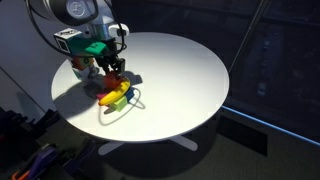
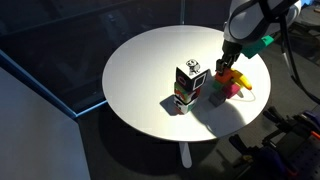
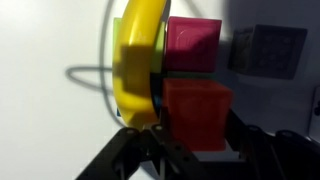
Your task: Put the orange block on the table
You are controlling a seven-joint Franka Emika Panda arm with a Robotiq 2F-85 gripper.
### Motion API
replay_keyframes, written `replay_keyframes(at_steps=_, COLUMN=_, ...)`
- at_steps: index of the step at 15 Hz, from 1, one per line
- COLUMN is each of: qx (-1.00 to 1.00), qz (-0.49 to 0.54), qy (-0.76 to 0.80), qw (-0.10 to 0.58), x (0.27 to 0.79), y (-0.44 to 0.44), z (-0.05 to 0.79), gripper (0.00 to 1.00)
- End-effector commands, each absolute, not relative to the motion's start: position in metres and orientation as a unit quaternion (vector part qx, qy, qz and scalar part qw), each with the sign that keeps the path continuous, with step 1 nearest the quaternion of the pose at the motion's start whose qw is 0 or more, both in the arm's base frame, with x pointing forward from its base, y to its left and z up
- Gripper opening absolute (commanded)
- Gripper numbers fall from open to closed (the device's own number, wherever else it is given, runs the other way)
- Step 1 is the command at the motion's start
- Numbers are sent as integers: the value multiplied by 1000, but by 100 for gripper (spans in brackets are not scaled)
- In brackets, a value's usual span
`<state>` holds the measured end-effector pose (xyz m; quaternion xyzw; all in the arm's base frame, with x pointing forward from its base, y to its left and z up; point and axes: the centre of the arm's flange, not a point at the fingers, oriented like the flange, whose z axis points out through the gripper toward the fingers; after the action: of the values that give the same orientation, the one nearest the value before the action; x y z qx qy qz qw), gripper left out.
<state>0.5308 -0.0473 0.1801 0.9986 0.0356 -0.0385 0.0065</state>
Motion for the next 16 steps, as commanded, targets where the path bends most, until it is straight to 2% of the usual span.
replay_keyframes(at_steps=1, qx=999, qz=-34, qy=27, qw=3, x=530, y=-40, z=199, gripper=29)
replay_keyframes(at_steps=16, qx=999, qz=-30, qy=27, qw=-15, x=536, y=20, z=195, gripper=29)
